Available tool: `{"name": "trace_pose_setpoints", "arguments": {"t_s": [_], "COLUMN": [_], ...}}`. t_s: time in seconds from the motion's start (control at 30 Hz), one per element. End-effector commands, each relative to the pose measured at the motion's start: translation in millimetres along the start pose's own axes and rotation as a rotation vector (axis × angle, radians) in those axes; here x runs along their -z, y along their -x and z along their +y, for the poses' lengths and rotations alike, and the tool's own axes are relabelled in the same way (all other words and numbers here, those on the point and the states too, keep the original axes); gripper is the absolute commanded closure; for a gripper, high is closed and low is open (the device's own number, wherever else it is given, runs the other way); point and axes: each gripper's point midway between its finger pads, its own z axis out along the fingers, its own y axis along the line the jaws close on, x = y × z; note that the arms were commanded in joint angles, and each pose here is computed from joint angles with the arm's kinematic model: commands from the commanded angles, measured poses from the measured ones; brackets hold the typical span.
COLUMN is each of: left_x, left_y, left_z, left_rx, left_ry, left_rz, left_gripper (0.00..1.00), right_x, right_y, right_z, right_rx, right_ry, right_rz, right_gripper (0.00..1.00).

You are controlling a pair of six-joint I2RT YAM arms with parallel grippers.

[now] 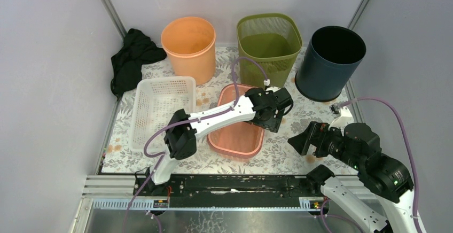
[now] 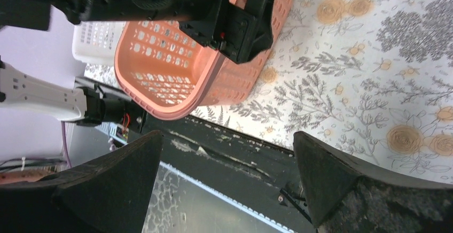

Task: Turn the large container upside down
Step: Turn the container upside down at the center of the board.

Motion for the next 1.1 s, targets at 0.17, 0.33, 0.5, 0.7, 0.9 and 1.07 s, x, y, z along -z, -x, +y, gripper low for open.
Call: {"name": "trace_pose_setpoints", "arguments": {"t_s": [0.17,0.33,0.5,0.7,0.9,1.07], "left_x": [24.7,14.6,-7.9,-26.5,-7.6,15.3], "left_y": [2.8,-0.9,-18.3,-24.5,5.6,34.6], "left_z": [31.3,21.4,12.5,14.1,-9.7,-43.1], "left_rx": [-0.015,-0.054,-0.087,-0.071,-0.005,0.087], "left_ry": [0.126,0.071,0.025,0.021,-0.077,-0.255], "left_rz": [-0.073,-0.043,0.046,0.106,0.038,-0.016], "left_gripper": [0.10,0.14,0.39,0.81,1.00,1.00], "right_x": [3.3,-3.2,-4.6,-0.4,8.9,24.7], "right_y": [-4.0,-6.7,-4.5,-4.2,2.1,13.5], "right_z": [8.7,10.9,8.3,9.1,13.1,19.9], "right_rx": [-0.006,-0.016,-0.006,-0.011,0.007,0.033], "right_ry": [0.044,0.058,0.036,0.038,0.038,0.043], "right_rz": [0.029,0.043,0.043,0.041,0.038,0.020], "right_gripper": [0.01,0.01,0.01,0.01,0.01,0.01]}}
